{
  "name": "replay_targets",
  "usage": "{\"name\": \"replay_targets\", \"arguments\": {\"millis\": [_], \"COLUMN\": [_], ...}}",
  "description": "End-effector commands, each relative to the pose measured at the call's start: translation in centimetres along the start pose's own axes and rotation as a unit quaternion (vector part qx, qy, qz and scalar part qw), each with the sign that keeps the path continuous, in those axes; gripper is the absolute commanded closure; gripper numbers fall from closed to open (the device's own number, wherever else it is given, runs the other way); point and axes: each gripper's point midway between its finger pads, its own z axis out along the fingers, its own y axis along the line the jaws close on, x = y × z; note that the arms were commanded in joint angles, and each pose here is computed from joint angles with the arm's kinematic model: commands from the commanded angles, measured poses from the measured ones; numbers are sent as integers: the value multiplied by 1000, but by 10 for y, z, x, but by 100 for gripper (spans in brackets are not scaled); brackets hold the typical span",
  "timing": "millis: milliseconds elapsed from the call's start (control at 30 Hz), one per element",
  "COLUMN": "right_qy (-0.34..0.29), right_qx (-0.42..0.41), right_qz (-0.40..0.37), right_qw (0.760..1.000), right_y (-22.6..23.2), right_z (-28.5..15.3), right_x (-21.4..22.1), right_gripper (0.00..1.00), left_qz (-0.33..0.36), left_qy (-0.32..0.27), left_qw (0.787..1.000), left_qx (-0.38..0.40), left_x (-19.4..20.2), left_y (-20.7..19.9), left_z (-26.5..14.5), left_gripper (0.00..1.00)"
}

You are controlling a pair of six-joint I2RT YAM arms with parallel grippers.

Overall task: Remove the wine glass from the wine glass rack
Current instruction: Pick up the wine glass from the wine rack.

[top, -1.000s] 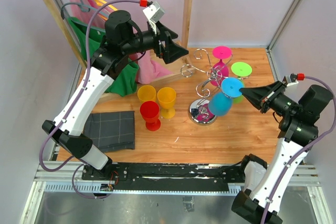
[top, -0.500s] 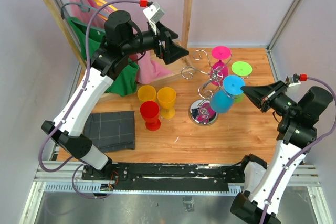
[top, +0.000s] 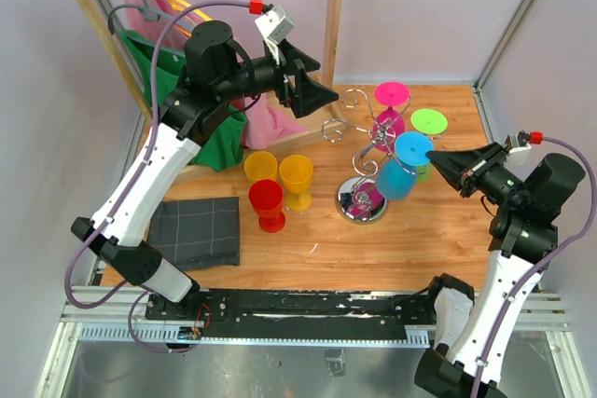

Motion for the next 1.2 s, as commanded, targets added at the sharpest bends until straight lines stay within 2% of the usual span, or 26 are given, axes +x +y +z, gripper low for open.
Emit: {"name": "replay_targets", "arguments": {"millis": [0,200,833,1167], "right_qy": [-1,7,-36,-87], "right_qx": [-7,-5,21,46], "right_qz": [-20,-29,-39,-41], "right_qw": [1000,1000,998,994], "right_y": [5,6,4,0], "right_z": [8,18,11,-2], "right_x": [0,0,-5,-10], "right_gripper": [99,99,99,100], "left_qz": [14,19,29,29], "left_qy": [-20,-20,-21,-22], "left_qw": [1000,1000,999,999], "left_qx": [3,0,-1,0], "left_x": [-16,-17,-19,-19], "left_y": [-12,-14,-18,-19], "left_z": [-8,-11,-18,-20], "left_gripper": [1,1,1,1]}}
